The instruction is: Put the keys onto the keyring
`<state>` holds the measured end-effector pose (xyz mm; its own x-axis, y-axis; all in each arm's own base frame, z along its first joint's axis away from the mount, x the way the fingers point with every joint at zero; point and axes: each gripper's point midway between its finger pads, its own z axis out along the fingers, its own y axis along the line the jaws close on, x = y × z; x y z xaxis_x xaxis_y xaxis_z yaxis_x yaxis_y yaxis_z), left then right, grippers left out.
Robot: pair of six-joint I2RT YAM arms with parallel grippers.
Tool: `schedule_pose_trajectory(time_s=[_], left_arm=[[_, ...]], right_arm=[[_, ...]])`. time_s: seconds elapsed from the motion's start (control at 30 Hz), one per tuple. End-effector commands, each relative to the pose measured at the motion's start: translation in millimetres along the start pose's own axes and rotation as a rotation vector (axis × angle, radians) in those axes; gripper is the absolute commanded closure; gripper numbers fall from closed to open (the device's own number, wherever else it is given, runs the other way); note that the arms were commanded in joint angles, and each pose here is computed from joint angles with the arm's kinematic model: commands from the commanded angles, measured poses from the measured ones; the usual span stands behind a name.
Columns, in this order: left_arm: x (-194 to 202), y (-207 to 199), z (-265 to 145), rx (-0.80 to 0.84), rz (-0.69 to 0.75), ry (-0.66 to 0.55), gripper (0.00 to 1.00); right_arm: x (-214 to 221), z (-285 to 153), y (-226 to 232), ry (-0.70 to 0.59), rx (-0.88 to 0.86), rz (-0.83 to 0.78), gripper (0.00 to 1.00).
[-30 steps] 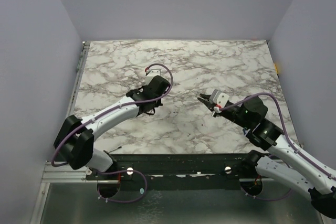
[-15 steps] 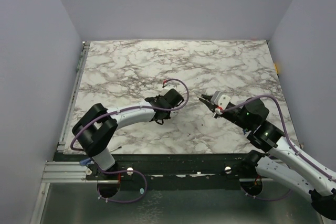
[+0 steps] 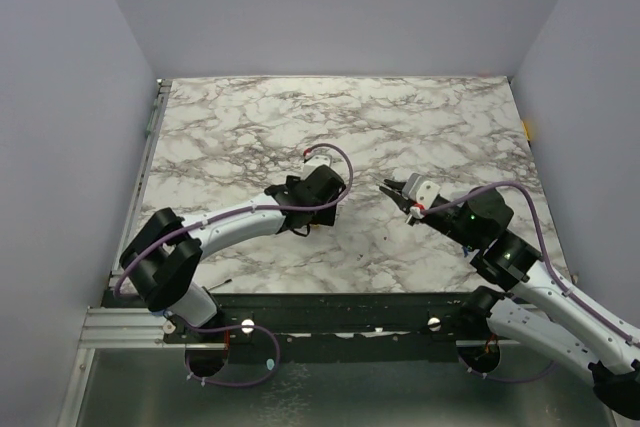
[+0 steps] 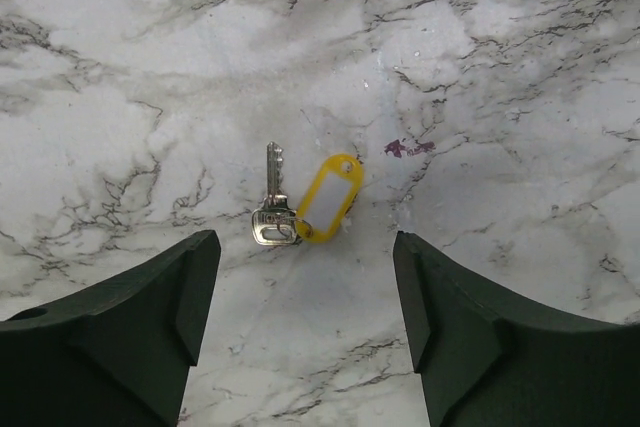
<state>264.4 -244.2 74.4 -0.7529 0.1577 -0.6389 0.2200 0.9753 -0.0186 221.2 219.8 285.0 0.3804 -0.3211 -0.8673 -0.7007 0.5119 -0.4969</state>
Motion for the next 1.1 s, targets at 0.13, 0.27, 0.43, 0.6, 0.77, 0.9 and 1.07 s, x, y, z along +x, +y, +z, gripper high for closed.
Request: schedule_pose_trajectory(time_s=[0.13,0.27,0.43,0.6,0.77,0.9,1.07], left_arm=[[7,2,1,-0.088,-0.334,0.069,0.33],[16,-3,10,-0.132,-0.401,0.136,0.38],[27,3,17,-0.209,-0.516,0.169,0.64],[30,22,13,-0.273,-0.602,0.130,0.44],[26,27,13,-0.281,-0.548,0.131,0.37],[8,35,8,-0.325,-0.623,0.046,0.42],[10,39,7,-0.347,-0.728,0.016,0.45]], right_arm=[[-11,-1,-6,-0.048,0.033,-0.021,0.99],[-13,-2,-6,-0.054,0.031,-0.020,0.99],[-16,-4,-4,-0.056,0.023,-0.021,0.99],[-21,-4,-1,-0.076,0.007,-0.011,0.99],[-19,-5,2,-0.091,0.011,-0.003,0.99],[-21,-7,0,-0.093,0.017,-0.004,0.99],[-23,-8,-1,-0.092,0.016,-0.011,0.99]])
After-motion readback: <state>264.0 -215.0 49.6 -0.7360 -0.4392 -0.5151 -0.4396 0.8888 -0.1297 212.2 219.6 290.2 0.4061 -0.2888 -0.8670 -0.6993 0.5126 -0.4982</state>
